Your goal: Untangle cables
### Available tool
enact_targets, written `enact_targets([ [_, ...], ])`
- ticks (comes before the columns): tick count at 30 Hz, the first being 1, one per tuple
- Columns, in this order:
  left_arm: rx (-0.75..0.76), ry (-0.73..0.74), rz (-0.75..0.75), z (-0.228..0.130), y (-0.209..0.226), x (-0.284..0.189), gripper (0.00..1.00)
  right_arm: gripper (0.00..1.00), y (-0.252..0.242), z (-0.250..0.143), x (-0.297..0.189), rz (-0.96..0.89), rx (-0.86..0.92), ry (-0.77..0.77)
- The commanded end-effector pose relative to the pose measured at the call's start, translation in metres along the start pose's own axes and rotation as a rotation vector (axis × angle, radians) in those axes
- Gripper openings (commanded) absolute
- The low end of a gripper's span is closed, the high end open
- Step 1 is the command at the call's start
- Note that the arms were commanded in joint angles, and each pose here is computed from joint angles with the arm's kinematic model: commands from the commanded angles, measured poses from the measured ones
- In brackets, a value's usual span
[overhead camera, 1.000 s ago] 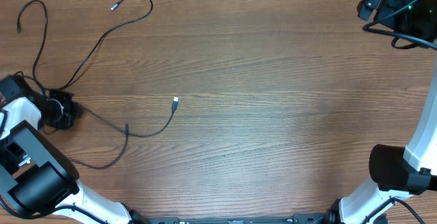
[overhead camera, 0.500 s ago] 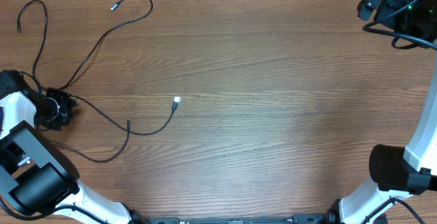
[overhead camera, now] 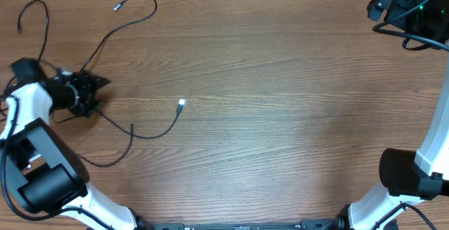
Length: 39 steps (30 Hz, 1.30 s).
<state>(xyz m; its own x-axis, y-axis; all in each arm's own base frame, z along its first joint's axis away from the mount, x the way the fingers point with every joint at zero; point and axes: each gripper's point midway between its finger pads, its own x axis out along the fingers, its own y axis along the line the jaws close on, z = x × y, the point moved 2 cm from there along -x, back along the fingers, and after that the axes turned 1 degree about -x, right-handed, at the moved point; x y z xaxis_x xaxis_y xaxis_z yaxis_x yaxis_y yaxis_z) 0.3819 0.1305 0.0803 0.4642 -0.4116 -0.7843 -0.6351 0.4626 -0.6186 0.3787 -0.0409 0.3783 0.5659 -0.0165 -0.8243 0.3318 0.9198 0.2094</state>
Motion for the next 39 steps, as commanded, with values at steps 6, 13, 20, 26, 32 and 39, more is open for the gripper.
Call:
enact_targets([
  [6, 0.139, 0.148, -0.045, -0.045, -0.04, 0.0, 0.69, 1.0, 0.0, 0.001, -0.009, 0.005, 0.004, -0.023],
  [13, 0.13, 0.121, 0.125, -0.067, -0.03, -0.037, 0.66, 1.0, 0.0, 0.001, -0.009, 0.005, 0.004, -0.023],
  [20, 0.13, 0.011, 0.282, -0.086, -0.023, -0.086, 0.66, 1.0, 0.0, 0.001, -0.009, 0.005, 0.004, -0.023],
  [26, -0.048, -0.129, 0.509, -0.09, 0.015, -0.109, 0.74, 1.0, 0.0, 0.001, -0.009, 0.005, 0.004, -0.023],
  [32, -0.176, -0.133, 0.573, -0.099, 0.055, -0.083, 0.99, 1.0, 0.0, 0.001, -0.009, 0.005, 0.004, -0.023],
  [39, -0.266, -0.078, 0.602, -0.122, 0.086, -0.059, 1.0, 1.0, 0.0, 0.001, -0.009, 0.005, 0.004, -0.023],
])
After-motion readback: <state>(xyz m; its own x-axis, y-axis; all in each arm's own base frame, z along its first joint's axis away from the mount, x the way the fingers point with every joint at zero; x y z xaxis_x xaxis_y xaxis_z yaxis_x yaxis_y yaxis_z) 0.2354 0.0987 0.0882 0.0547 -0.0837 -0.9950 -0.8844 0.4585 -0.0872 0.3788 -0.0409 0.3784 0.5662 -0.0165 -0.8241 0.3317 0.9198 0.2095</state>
